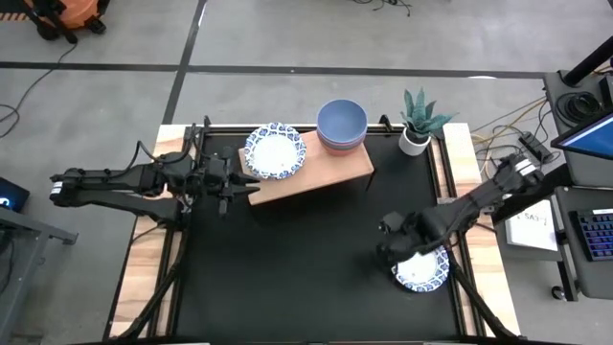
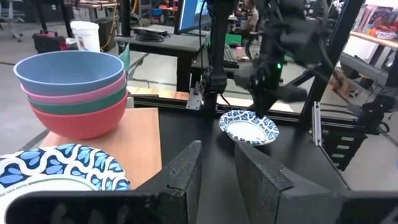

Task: Place and stack bowls onto a shelf
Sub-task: Stack the white and blue bowl on top of the white and blue bowl

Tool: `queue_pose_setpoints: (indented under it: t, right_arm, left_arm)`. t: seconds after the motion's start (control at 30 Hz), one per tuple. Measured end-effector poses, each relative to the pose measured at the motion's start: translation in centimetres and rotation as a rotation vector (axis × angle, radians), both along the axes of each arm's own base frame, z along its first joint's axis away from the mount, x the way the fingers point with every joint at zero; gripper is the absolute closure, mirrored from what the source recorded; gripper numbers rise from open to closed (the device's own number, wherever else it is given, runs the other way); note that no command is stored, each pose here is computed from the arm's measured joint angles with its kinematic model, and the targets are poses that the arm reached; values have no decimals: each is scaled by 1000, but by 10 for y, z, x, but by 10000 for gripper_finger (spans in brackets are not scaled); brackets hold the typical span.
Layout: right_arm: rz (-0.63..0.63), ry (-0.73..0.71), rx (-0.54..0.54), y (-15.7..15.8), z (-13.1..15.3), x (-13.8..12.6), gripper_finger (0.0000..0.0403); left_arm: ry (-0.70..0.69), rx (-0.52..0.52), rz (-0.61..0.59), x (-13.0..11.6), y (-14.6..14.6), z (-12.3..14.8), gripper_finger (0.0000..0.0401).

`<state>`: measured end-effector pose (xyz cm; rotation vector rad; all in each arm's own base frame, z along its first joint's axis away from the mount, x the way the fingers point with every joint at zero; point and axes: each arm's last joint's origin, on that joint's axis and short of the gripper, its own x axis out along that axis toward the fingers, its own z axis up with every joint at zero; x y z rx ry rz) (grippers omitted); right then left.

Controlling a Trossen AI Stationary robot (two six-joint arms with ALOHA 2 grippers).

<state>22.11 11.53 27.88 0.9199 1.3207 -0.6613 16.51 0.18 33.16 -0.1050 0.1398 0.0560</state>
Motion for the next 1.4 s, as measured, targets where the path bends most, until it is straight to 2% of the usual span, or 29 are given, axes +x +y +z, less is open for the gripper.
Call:
queue_pose_setpoints:
  t: [0.17,0.37,0.63,0.87,1.03,1.33,1.4]
  right_arm:
    - [-21,109,-14,18,-25,6,362]
    - [0,233,11,27,-49,17,311]
    - [32,319,-16,34,-77,28,240]
    - [44,353,-24,36,-91,32,215]
    - [44,386,-44,38,-103,34,238]
    - [43,361,-26,38,-100,35,376]
    - [54,334,-11,38,-94,36,386]
  left_arm:
    - [4,19,-3,1,0,0,321]
    - [4,20,-4,0,0,0,321]
    - [12,20,-5,0,0,-1,321]
    - [12,20,-5,0,0,-1,321]
    - [11,20,-6,0,0,-1,321]
    - [10,20,-6,-1,0,-1,321]
    - [7,20,-6,-1,0,0,321]
